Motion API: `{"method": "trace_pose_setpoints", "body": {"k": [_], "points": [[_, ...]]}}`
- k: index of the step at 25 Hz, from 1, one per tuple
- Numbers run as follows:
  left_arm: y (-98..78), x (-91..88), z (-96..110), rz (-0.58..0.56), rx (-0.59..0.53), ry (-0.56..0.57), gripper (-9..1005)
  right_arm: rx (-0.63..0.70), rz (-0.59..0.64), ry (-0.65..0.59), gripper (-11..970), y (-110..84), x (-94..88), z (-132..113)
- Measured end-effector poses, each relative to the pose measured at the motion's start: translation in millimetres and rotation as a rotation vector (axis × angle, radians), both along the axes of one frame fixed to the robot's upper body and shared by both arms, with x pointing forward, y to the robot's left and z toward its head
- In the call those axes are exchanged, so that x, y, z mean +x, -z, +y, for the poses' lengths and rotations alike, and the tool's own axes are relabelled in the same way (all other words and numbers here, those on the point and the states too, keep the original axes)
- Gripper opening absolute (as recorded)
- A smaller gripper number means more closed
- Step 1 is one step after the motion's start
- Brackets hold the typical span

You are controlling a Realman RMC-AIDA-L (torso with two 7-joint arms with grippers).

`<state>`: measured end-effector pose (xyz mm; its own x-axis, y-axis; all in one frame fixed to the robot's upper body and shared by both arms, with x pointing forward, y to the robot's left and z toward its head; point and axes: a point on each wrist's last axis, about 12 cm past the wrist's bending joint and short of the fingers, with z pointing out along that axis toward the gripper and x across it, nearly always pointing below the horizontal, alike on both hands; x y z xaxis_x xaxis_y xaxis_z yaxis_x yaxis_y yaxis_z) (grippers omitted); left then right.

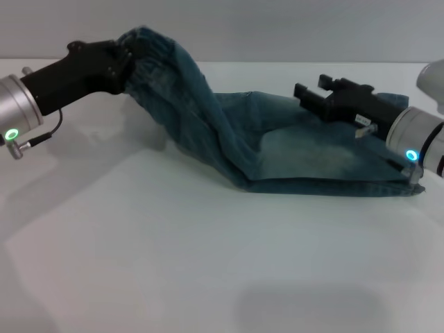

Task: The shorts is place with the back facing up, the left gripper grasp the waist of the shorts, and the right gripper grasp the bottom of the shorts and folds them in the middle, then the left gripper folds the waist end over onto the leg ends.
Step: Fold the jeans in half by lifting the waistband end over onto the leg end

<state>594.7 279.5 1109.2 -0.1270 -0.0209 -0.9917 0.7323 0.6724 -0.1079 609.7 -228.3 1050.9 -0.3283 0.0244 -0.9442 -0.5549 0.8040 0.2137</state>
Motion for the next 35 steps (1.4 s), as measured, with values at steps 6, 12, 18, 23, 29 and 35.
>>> {"method": "trace_pose_setpoints", "body": {"k": [6, 12, 18, 23, 29, 35], "points": [[-19.4, 4.8, -1.1, -0.051, -0.029, 0.035, 30, -0.030, 0.021, -0.066, 595, 5.1, -4.9, 11.1], [-36.7, 5.3, -1.2, -0.105, -0.068, 0.071, 30, -0.032, 0.023, -0.100, 596, 4.0, -4.0, 21.4], [-50.9, 6.2, 0.4, -0.125, -0.077, 0.098, 28, -0.016, 0.017, -0.152, 596, -3.3, 1.0, 40.2], [-63.5, 7.2, 2.1, -0.144, -0.078, 0.114, 28, 0.000, 0.011, -0.239, 595, -11.4, 2.6, 62.0], [-69.9, 8.4, 2.8, -0.154, -0.074, 0.117, 29, 0.044, 0.014, -0.367, 595, -22.1, -1.4, 95.3], [-73.8, 9.5, 1.4, -0.160, -0.075, 0.124, 29, 0.076, 0.042, -0.494, 595, -33.5, -6.3, 122.9]]}}
